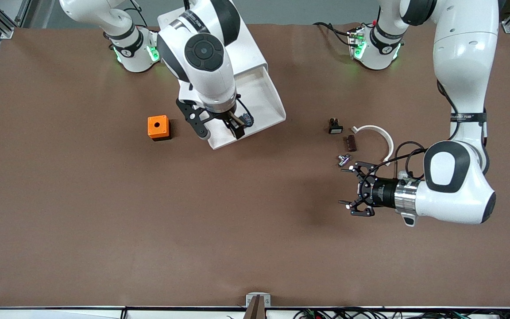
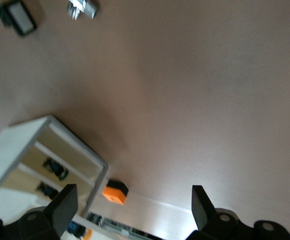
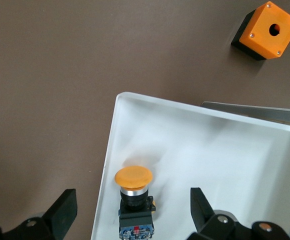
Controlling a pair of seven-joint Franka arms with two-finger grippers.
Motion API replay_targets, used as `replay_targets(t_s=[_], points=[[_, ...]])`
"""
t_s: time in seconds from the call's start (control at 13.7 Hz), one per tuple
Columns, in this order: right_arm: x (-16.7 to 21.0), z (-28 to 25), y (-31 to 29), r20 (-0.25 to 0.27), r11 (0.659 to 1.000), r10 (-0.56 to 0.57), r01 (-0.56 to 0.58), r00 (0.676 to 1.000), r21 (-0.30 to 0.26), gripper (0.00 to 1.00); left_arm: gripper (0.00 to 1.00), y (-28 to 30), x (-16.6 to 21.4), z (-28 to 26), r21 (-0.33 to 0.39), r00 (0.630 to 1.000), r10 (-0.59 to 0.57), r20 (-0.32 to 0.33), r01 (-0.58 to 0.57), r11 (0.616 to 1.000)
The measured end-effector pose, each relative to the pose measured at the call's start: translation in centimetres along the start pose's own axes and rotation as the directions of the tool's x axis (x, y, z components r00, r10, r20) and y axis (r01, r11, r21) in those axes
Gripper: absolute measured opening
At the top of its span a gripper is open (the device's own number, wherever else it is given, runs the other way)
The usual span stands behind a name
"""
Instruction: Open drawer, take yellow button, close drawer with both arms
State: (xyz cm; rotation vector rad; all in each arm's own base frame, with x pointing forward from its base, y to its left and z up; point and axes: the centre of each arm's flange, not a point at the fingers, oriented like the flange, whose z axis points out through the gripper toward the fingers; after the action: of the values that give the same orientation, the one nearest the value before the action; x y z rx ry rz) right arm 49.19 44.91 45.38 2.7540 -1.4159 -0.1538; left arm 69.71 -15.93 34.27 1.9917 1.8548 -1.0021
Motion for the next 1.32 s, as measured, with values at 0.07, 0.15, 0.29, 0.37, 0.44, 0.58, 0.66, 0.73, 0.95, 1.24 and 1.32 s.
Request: replay_targets(t_s=[0.07,0.15,0.29,0.37,0.44,0.58,0.66,0.73,0.95,1.24,1.32], points=[[-0.4,0.3,-0.2,0.000,1.000,-0.005,0.005,1.000,0.004,1.00,1.00,-0.2,0.2,-0.4,0.004,0.996,0.068,-0.057,-0.068,0.998],[-0.8,0.7,-0.3,0.000,1.000,-0.011,0.011,1.000,0.007,1.00,1.00,-0.4,0.4,-0.7,0.016,0.983,0.142,-0.116,-0.141,0.990],[-1.6,1.6,-0.6,-0.002,1.000,-0.023,0.023,1.000,0.006,1.00,1.00,-0.6,0.0,-0.8,0.064,0.927,0.295,-0.231,-0.288,0.956],[-1.9,1.9,-0.7,-0.003,1.000,-0.026,0.026,1.000,0.002,1.00,1.00,-0.7,-0.6,-0.7,0.094,0.890,0.359,-0.281,-0.347,0.933],[-2.0,2.2,-0.7,-0.003,1.000,-0.029,0.029,1.000,-0.001,1.00,1.00,-0.9,-1.6,-0.4,0.125,0.852,0.412,-0.324,-0.393,0.911],[-2.5,2.7,-0.8,-0.004,0.999,-0.035,0.035,0.999,-0.007,1.00,1.00,-1.0,-3.4,0.5,0.174,0.781,0.498,-0.377,-0.468,0.866],[-2.6,2.9,-0.8,-0.005,0.999,-0.038,0.038,0.999,-0.010,1.00,1.00,-0.9,-4.1,0.8,0.187,0.750,0.538,-0.386,-0.507,0.841],[-2.8,3.0,-0.8,-0.005,0.999,-0.040,0.040,0.999,-0.012,1.00,1.00,-0.9,-4.7,1.2,0.196,0.723,0.571,-0.388,-0.541,0.818],[-3.2,3.3,-0.8,-0.006,0.999,-0.047,0.047,0.999,-0.017,1.00,1.00,-1.7,-8.1,1.5,0.215,0.658,0.634,-0.406,-0.606,0.766],[-3.9,3.9,-0.7,-0.008,0.998,-0.057,0.057,0.998,-0.028,0.99,1.00,-4.4,-12.6,0.2,0.228,0.595,0.676,-0.435,-0.653,0.722],[-4.0,4.2,-0.6,-0.009,0.998,-0.059,0.059,0.998,-0.033,0.96,1.00,-4.7,-13.0,0.6,0.252,0.574,0.685,-0.449,-0.655,0.713]])
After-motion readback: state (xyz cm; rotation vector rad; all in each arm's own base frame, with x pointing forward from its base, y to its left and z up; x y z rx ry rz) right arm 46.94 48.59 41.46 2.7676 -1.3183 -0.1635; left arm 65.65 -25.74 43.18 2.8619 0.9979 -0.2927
